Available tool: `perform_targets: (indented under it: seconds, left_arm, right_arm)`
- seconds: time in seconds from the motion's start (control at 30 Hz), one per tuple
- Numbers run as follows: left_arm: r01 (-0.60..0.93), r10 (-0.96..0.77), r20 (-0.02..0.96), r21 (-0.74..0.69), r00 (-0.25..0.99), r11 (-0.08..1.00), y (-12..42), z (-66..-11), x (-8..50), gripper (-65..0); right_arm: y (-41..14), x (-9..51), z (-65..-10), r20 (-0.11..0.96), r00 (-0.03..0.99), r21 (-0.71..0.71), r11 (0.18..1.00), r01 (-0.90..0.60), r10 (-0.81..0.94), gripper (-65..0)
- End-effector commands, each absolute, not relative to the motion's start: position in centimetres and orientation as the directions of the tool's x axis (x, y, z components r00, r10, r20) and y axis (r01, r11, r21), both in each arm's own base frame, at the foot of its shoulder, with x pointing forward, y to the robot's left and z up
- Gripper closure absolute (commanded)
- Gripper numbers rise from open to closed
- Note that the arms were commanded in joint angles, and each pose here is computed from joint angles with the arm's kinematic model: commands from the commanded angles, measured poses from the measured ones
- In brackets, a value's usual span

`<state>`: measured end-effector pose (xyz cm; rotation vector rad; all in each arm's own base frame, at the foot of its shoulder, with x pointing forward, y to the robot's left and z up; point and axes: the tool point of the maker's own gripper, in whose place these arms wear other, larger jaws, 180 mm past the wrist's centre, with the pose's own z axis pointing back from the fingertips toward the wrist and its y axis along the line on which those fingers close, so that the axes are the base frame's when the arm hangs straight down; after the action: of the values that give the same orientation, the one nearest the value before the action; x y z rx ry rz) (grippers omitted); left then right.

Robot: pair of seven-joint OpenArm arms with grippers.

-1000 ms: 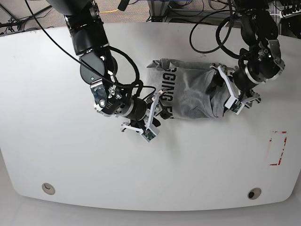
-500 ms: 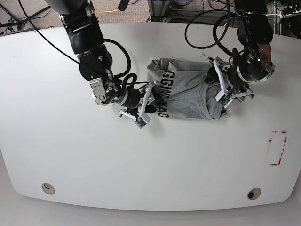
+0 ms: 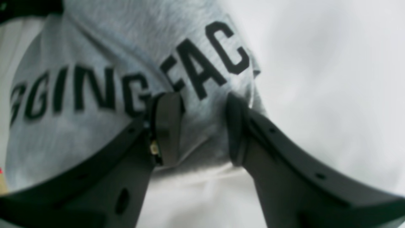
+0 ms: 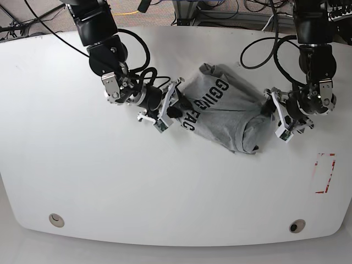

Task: Fold the T-shirt properly
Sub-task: 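Grasp the bundle's two ends with both grippers and square it, then rotate the bundle with both grippers, turning the lettered side around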

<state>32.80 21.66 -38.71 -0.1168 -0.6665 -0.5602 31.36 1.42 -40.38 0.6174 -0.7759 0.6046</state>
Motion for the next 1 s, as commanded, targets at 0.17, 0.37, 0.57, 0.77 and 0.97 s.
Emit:
perform_targets:
  seconds: [0.17, 0.37, 0.57, 0.77, 0.97]
  left_arm:
    - [0.488, -0.511, 0.694, 0.258, 0.506, 0.834, 24.1, -30.7, 35.1, -39.0]
    - [0.487, -0.535, 0.694, 0.296, 0.481, 0.822, 22.5, -28.3, 33.9, -39.0]
    - [0.535, -0.496, 0.705, 0.195, 0.507, 0.822, 17.6, -30.8, 30.7, -39.0]
    - [0.57, -0.438, 0.71, 0.062, 0.552, 0.819, 13.2, -33.6, 28.2, -39.0]
    - [0.56, -0.437, 0.659, 0.029, 0.612, 0.828, 11.9, -36.2, 26.8, -39.0]
  right_arm:
    - [4.0, 28.5, -37.6, 0.799, 0.538, 0.276, 0.632, -0.724, 0.268, -22.5]
    - [5.6, 28.2, -33.9, 0.828, 0.485, 0.235, 0.61, -0.757, 0.283, -22.5]
    - [3.5, 30.2, -32.9, 0.836, 0.451, 0.168, 0.639, -0.751, 0.311, -22.5]
    - [2.8, 30.8, -34.9, 0.803, 0.5, 0.192, 0.654, -0.731, 0.323, -22.5]
    - [2.6, 30.5, -37.2, 0.768, 0.553, 0.233, 0.663, -0.712, 0.324, -22.4]
